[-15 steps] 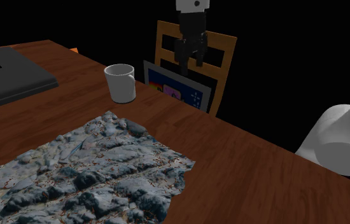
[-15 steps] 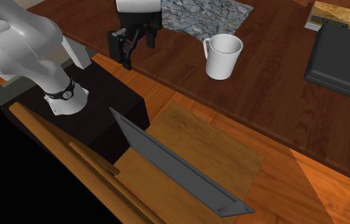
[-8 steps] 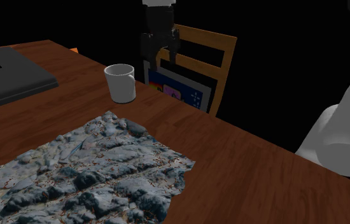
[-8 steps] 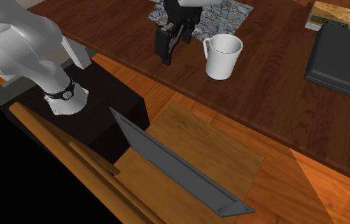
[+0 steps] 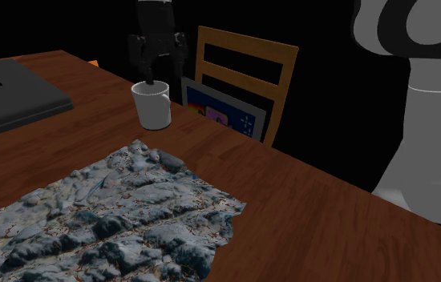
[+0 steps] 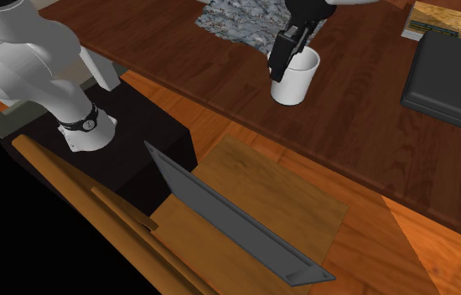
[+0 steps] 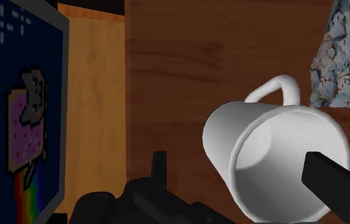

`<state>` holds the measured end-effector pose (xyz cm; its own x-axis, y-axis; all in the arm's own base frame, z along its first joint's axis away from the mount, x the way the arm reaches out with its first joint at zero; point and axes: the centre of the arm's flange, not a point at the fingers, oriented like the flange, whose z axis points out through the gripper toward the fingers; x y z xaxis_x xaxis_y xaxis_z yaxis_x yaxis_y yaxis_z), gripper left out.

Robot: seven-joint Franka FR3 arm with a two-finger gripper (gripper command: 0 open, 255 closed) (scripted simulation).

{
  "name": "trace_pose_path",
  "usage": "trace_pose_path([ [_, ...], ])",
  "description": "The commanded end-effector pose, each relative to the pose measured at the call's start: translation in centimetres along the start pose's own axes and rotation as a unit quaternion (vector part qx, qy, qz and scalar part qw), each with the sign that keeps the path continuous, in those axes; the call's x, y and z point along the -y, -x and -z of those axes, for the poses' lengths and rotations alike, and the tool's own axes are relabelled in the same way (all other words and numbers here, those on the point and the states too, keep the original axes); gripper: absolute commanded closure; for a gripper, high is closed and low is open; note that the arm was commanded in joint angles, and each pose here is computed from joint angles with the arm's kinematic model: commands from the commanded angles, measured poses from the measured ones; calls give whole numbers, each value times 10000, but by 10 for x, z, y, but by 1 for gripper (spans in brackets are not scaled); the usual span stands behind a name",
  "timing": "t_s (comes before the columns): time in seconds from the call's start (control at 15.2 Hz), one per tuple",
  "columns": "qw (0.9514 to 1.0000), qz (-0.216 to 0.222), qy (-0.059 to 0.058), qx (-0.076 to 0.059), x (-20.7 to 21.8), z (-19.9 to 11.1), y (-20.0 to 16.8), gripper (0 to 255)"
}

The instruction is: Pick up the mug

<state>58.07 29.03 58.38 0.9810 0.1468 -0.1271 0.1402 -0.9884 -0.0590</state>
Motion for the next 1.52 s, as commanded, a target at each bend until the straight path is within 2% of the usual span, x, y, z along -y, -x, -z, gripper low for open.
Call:
trace_pose_path([
  [0.0, 10000, -8, -18, -4, 4, -4, -7, 0],
  [0.53, 10000, -8, -18, -4, 2, -39, -11, 0],
  [0.59, 10000, -8, -18, -4, 2, -39, -12, 255],
  [1.19, 10000, -8, -18, -4, 2, -39, -11, 255],
  [1.45, 10000, -8, -18, -4, 3, -18, -9, 255],
])
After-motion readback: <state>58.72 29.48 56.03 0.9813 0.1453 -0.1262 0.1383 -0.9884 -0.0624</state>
